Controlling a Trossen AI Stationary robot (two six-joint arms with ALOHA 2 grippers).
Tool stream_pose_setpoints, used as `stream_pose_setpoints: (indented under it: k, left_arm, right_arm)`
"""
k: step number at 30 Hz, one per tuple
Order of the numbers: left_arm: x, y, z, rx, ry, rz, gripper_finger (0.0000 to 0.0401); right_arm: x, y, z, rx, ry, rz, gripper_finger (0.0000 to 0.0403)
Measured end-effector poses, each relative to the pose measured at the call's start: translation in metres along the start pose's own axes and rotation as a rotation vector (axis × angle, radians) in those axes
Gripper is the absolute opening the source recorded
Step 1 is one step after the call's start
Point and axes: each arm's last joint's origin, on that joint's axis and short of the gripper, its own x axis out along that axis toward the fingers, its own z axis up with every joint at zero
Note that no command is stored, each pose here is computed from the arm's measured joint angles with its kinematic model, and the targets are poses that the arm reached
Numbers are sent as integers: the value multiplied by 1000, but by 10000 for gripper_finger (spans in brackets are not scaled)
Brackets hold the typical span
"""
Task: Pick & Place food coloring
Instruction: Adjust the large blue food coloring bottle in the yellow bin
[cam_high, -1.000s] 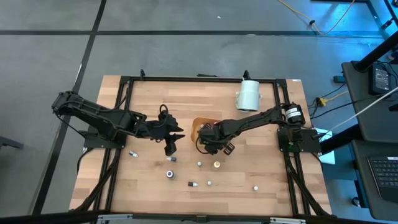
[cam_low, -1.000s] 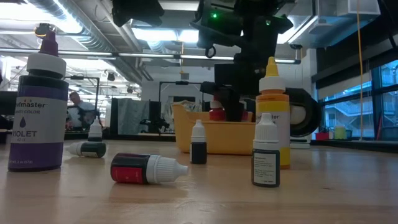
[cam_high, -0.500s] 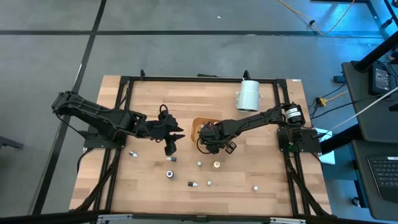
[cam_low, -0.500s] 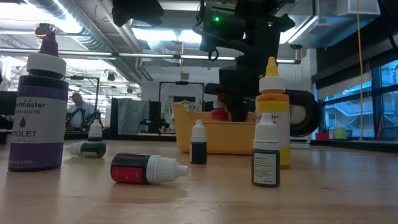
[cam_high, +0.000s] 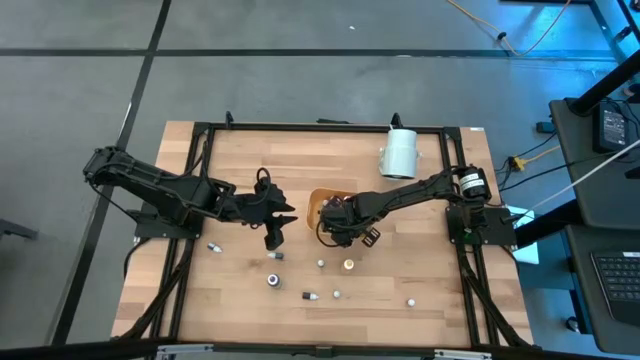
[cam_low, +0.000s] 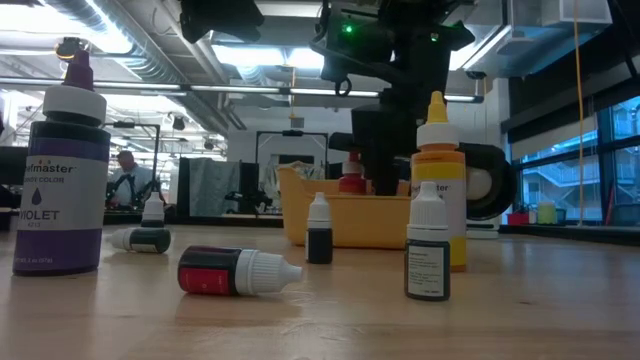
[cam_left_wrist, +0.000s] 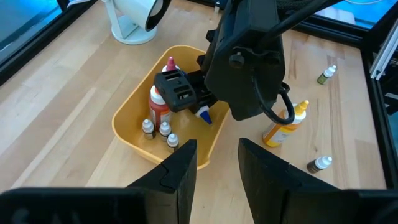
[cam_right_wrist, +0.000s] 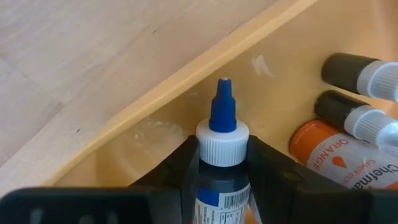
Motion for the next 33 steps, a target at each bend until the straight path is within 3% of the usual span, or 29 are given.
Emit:
stream_pose_setpoints:
  k: [5, 20, 27, 33]
  left_arm:
    - [0, 0, 0, 0, 0, 0, 114]
    - [0, 0, 0, 0, 0, 0, 114]
    - [0, 0, 0, 0, 2, -4, 114]
    - [0, 0, -1, 1, 8, -9, 114]
  right_arm:
    - [0, 0, 0, 30, 0, -3, 100]
    - [-28, -8, 16, 81, -49, -42, 105]
    - [-66, -23, 22, 224, -112, -47, 110]
    - [-128, -24, 10, 393, -288, -112, 102]
